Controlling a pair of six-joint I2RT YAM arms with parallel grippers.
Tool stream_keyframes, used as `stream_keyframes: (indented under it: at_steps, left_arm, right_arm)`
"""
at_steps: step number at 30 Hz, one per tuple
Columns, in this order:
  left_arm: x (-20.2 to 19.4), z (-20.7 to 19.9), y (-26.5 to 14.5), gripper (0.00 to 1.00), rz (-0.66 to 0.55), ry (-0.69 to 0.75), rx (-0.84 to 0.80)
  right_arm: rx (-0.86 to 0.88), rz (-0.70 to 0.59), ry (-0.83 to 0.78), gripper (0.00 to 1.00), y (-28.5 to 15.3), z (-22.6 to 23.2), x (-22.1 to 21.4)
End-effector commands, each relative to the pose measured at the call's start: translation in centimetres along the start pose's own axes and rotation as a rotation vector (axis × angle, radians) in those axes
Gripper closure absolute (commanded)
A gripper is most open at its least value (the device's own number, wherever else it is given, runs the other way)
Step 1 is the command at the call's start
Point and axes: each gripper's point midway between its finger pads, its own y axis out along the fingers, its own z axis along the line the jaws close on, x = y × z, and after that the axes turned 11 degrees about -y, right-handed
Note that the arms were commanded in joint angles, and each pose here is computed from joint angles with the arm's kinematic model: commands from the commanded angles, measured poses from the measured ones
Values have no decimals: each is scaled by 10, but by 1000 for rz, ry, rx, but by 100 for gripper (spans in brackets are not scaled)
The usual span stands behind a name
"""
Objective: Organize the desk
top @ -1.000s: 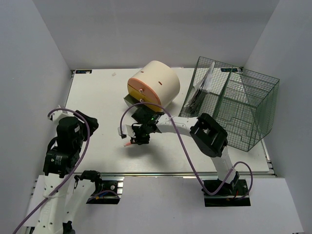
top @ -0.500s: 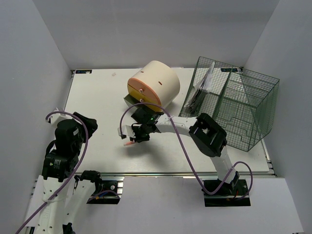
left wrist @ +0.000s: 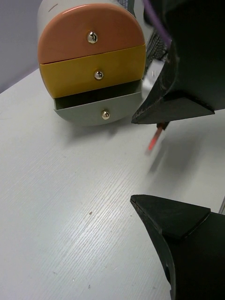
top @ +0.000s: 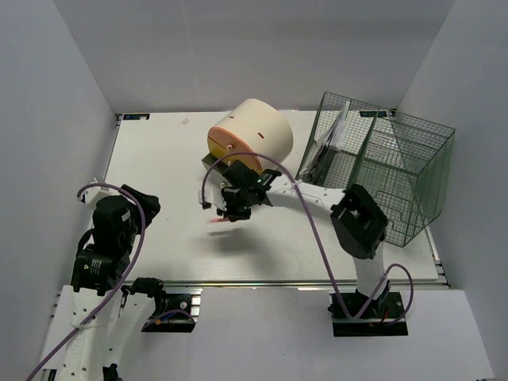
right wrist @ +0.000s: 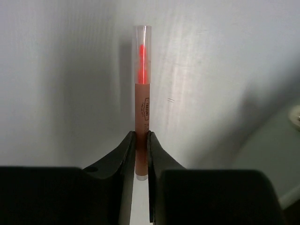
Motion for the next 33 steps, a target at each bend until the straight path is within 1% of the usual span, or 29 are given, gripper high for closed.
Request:
stream_keyframes:
  at_steps: [1, 3, 4, 6, 11, 13, 15, 16, 17, 18, 21, 29, 33]
  left_arm:
    - [-3, -3, 3, 29, 6, -11, -19]
    - [-5, -4, 5, 29, 11, -12, -23]
    - [-5, -5, 6, 29, 13, -14, -28]
    - [-6, -5, 7, 29, 17, -11, -25]
    - [-6, -6, 8, 28, 18, -12, -29]
    - [-8, -5, 9, 29, 21, -11, -26]
    - [-8, -6, 9, 29, 24, -15, -31]
    - [-9, -5, 9, 29, 25, -16, -29]
    - [-9, -5, 9, 29, 26, -19, -30]
    - [-8, -6, 9, 29, 22, -19, -35]
    - [-11, -5, 10, 29, 29, -22, -34]
    - [-12, -5, 12, 29, 33, -20, -31]
    - [-12, -6, 13, 29, 34, -21, -38]
  right_arm:
    - [-175, -101, 15, 100, -64, -38, 48]
    - [-205, -118, 32, 100, -75, -43, 56]
    - [-256, -104, 58, 100, -83, -53, 56]
    - [-298, -96, 101, 100, -90, -62, 57]
    - [-514, -69, 220, 100, -117, -101, 54]
    - [-617, -34, 256, 100, -128, -118, 45]
    - [-687, 20, 308, 100, -134, -127, 32]
    - [-696, 48, 329, 100, -129, -129, 26]
    - [-724, 57, 346, 100, -135, -137, 25]
    - [-738, 85, 362, 100, -135, -138, 20]
    - [-753, 114, 394, 100, -130, -139, 10]
    - [-732, 119, 420, 100, -119, -133, 3]
    - [-707, 88, 411, 100, -118, -127, 8]
